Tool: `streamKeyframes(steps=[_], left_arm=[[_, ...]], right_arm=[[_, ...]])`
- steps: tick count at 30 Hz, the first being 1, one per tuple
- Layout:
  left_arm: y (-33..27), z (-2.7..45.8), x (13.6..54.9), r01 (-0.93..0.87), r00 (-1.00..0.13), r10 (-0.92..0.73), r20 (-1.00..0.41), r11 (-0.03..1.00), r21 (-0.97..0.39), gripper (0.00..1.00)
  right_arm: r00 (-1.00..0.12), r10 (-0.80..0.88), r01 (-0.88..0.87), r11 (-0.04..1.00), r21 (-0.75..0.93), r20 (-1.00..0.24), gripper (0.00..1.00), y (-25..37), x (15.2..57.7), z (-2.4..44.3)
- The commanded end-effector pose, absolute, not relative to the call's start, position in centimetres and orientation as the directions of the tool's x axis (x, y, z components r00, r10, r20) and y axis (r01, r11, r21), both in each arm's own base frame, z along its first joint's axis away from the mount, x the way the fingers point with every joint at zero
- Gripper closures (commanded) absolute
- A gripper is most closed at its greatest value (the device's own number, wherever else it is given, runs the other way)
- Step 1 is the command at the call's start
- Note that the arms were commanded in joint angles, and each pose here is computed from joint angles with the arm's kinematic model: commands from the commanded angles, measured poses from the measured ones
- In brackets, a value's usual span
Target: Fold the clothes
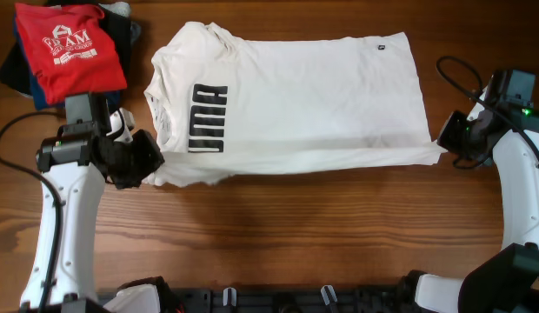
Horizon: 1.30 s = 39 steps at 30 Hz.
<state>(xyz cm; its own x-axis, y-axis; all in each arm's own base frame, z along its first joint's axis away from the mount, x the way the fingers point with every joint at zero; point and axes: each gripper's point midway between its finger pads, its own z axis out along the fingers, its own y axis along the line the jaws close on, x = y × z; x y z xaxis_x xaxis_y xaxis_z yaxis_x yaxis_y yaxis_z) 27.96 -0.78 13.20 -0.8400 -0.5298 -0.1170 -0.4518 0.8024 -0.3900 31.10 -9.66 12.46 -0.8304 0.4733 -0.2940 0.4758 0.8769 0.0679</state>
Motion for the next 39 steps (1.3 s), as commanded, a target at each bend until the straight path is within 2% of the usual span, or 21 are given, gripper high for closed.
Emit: streamKeyframes(steps=[1, 13, 19, 24, 25, 26, 27, 28, 29, 30, 35, 39], left_arm=[[-0.9, 12.1, 30.0, -0.445, -0.835, -0.538, -0.117, 0.784, -0.433, 0.96], [-0.4, 6.8, 36.7, -0.406, -0.829, -0.536, -0.16, 0.773, -0.488, 0.96], [-0.1, 4.2, 37.9, -0.431, -0.82, -0.555, -0.143, 0.762, -0.483, 0.96], [0.3, 4.3, 38.8, -0.419, -0.811, -0.556, -0.183, 0.77, -0.482, 0.96], [0.4, 4.3, 39.0, -0.415, -0.81, -0.555, -0.189, 0.77, -0.484, 0.96], [0.4, 4.4, 39.1, -0.411, -0.808, -0.555, -0.196, 0.771, -0.486, 0.95], [0.4, 4.5, 39.3, -0.407, -0.808, -0.554, -0.202, 0.772, -0.488, 0.89], [0.4, 4.5, 39.4, -0.405, -0.807, -0.553, -0.206, 0.773, -0.489, 0.73], [0.4, 4.5, 39.4, -0.404, -0.807, -0.553, -0.208, 0.773, -0.49, 0.6], [0.3, 4.5, 39.4, -0.404, -0.806, -0.554, -0.207, 0.772, -0.491, 0.53], [-2.5, 6.0, 39.2, -0.357, -0.833, -0.536, -0.137, 0.709, -0.608, 0.55], [-6.4, 5.5, 38.2, -0.247, -0.903, -0.401, -0.155, 0.778, -0.577, 0.55]], right_arm=[[-0.829, 0.449, 0.445, 0.891, 0.093, -0.332, 0.92, -9.7, 32.2, 12.8], [-0.847, 0.409, 0.382, 0.913, 0.145, -0.34, 0.93, -10.2, 37.5, 7.2], [-0.861, 0.353, 0.314, 0.935, 0.164, -0.366, 0.95, -9.0, 39.8, 5.3], [-0.836, 0.328, 0.281, 0.945, 0.169, -0.439, 0.95, -8.6, 42.5, 4.7], [-0.83, 0.328, 0.281, 0.945, 0.17, -0.451, 0.94, -8.7, 43.0, 4.5], [-0.825, 0.331, 0.283, 0.943, 0.173, -0.458, 0.88, -8.8, 43.2, 4.4], [-0.823, 0.33, 0.281, 0.944, 0.173, -0.461, 0.77, -8.8, 43.4, 4.3], [-0.824, 0.33, 0.281, 0.944, 0.173, -0.461, 0.67, -8.8, 43.4, 4.3], [-0.825, 0.33, 0.282, 0.944, 0.173, -0.459, 0.63, -8.8, 43.3, 4.3], [-0.828, 0.332, 0.284, 0.943, 0.172, -0.452, 0.62, -8.8, 43.2, 4.2], [-0.875, 0.341, 0.301, 0.939, 0.166, -0.343, 0.63, -8.1, 40.6, 2.9], [-0.901, 0.347, 0.314, 0.936, 0.16, -0.262, 0.65, -7.5, 38.4, 1.8]])
